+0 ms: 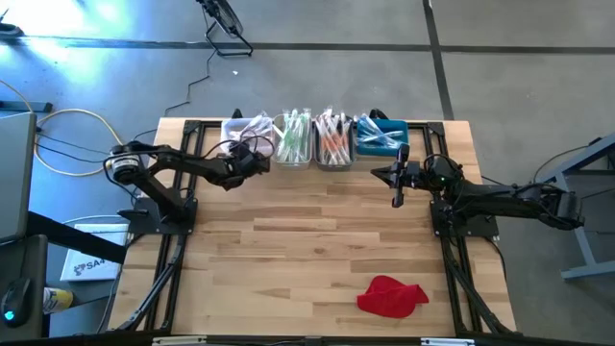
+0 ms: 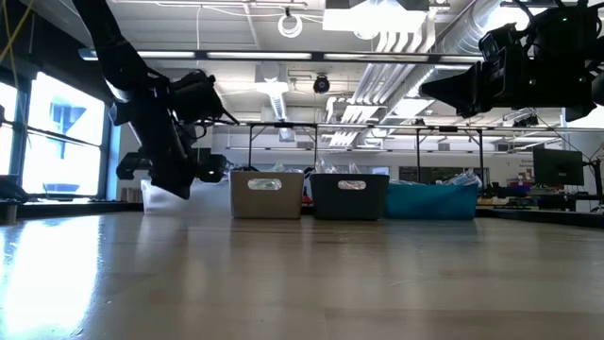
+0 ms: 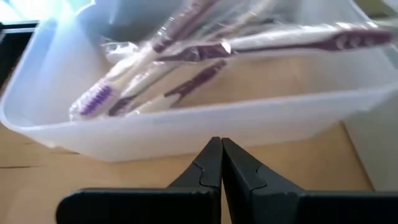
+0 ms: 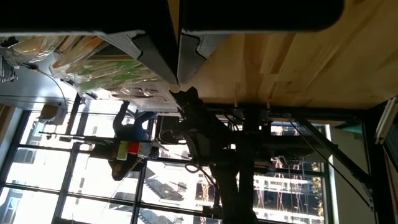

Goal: Pick & Place Toothbrushes
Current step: Adjust the bins on the table

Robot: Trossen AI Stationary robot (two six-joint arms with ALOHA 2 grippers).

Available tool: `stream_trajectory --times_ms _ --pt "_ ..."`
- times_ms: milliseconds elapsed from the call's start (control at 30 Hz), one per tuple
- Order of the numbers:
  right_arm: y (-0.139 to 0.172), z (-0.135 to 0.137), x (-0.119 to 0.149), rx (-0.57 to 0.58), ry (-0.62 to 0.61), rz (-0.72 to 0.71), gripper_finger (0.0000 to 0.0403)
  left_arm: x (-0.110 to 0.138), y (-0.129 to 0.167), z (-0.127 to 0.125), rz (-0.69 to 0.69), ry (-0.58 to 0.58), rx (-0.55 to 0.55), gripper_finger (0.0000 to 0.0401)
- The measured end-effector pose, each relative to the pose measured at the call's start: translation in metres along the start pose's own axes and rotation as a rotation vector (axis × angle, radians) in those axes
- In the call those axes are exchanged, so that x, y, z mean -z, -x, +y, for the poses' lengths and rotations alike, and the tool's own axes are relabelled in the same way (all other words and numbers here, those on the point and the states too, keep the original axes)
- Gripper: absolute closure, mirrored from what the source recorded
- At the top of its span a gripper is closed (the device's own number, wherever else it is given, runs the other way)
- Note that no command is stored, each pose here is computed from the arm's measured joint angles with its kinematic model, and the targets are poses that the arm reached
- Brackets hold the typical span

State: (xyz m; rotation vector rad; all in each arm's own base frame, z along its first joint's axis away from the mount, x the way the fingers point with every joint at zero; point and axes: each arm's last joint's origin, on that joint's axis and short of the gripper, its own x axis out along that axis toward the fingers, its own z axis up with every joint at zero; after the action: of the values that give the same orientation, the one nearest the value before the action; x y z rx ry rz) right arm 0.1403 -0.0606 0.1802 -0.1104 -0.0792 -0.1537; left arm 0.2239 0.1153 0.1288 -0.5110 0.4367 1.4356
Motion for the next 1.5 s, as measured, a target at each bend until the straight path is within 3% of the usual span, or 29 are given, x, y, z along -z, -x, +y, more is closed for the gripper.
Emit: stream_trajectory --times_ms 633,1067,1367,1500 --pt "0.000 0.000 0.000 0.000 0.001 0.002 0.0401 -0.010 -0.012 0.007 0.012 -0.009 -0.014 0.0401" --pt "0.000 0.000 0.001 0.000 0.005 0.006 0.0401 -0.002 0.012 -0.009 0.104 -0.030 0.192 0.0401" --pt "0.000 0.000 0.001 -0.001 0.003 0.012 0.0401 0.007 0.045 -0.028 0.202 -0.012 0.454 0.0401" --pt "0.000 0.000 0.001 0.001 0.004 0.011 0.0401 0.010 0.042 -0.036 0.182 0.006 0.501 0.0401"
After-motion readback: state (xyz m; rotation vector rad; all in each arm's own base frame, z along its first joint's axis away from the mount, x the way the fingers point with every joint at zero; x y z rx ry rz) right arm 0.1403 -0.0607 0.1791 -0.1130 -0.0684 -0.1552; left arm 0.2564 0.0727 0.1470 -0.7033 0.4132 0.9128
